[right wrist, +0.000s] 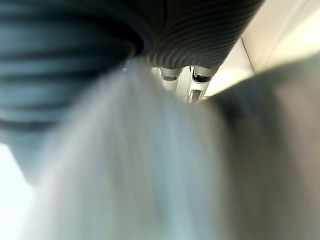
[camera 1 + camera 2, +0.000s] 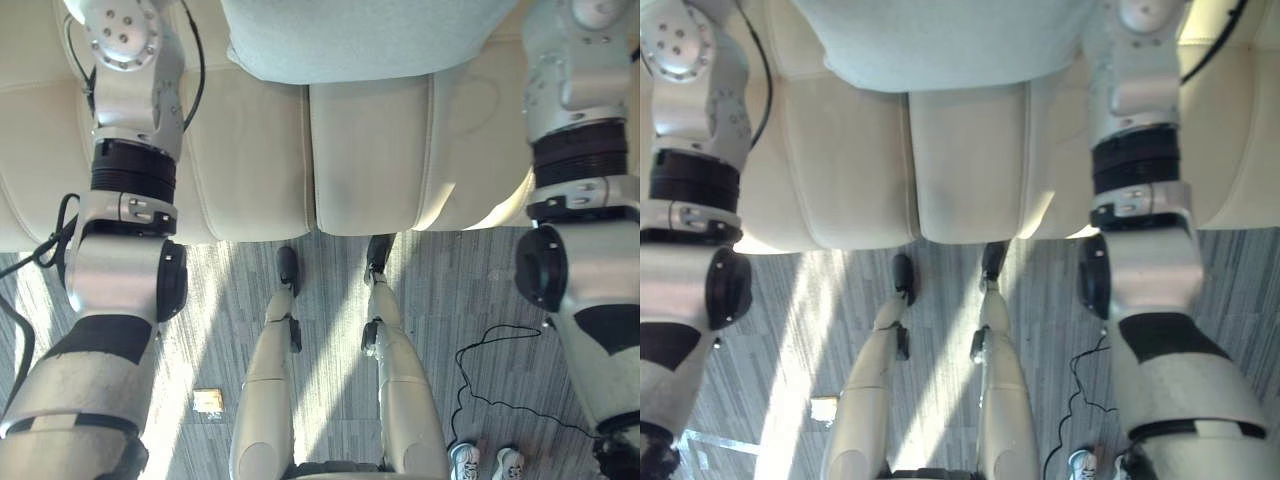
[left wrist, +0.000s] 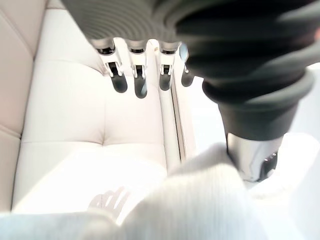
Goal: Pick up cushions and gather them together orderly.
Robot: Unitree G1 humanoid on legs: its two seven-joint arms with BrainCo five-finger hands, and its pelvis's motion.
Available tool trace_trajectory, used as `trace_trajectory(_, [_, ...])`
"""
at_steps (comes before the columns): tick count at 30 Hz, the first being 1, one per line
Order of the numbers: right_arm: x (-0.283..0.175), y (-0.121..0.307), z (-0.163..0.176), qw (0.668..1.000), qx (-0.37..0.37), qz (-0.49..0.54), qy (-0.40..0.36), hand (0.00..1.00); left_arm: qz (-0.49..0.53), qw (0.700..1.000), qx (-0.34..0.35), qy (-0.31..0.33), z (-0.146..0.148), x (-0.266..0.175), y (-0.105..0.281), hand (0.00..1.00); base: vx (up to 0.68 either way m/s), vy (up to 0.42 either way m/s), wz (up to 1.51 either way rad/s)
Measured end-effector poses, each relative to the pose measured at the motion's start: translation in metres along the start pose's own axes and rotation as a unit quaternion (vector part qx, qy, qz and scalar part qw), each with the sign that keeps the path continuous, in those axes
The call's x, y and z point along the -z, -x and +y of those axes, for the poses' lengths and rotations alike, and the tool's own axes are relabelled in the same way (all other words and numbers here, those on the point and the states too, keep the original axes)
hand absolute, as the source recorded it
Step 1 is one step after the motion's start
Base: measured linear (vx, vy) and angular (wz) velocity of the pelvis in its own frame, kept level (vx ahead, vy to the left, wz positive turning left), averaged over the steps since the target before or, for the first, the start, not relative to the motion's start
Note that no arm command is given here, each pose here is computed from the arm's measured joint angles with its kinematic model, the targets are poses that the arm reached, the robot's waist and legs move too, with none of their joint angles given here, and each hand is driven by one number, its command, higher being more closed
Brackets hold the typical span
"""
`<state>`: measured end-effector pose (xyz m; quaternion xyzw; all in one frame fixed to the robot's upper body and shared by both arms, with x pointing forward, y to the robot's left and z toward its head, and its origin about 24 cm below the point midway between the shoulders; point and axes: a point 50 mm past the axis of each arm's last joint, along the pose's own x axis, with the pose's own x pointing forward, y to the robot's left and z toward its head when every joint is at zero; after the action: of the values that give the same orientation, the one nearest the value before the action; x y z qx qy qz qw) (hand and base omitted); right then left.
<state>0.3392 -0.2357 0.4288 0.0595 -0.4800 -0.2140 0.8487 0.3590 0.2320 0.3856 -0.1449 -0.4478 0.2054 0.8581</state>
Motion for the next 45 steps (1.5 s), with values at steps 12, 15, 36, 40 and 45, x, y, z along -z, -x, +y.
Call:
trace_trajectory(12, [0.071, 0.084, -0.087, 0.985, -0.108, 0.114, 0.075, 0.0, 0.102, 0.994, -0.009, -0.041, 0.134, 0.054, 0.08, 0.0, -0.02, -0.039, 0.1])
trace_trajectory(15, [0.11, 0.149, -0.106, 0.977, -0.067, 0.197, 0.039, 0.0, 0.193, 0.98, -0.015, -0.042, 0.145, 0.094, 0.147, 0.0, 0.05, -0.016, 0.14])
trace_trajectory(36, [0.118, 0.558, -0.209, 0.613, 0.003, 0.767, 0.189, 0.0, 0.736, 0.627, 0.017, -0.255, 0.244, 0.108, 0.508, 0.0, 0.07, 0.017, 0.01])
trace_trajectory(40, [0.111, 0.568, -0.219, 0.589, 0.021, 0.784, 0.195, 0.0, 0.749, 0.605, 0.006, -0.27, 0.256, 0.098, 0.518, 0.0, 0.07, 0.008, -0.09])
trace_trajectory(45, [0.11, 0.574, -0.223, 0.568, 0.039, 0.798, 0.196, 0.0, 0.757, 0.592, 0.006, -0.278, 0.259, 0.096, 0.52, 0.0, 0.03, 0.026, -0.08])
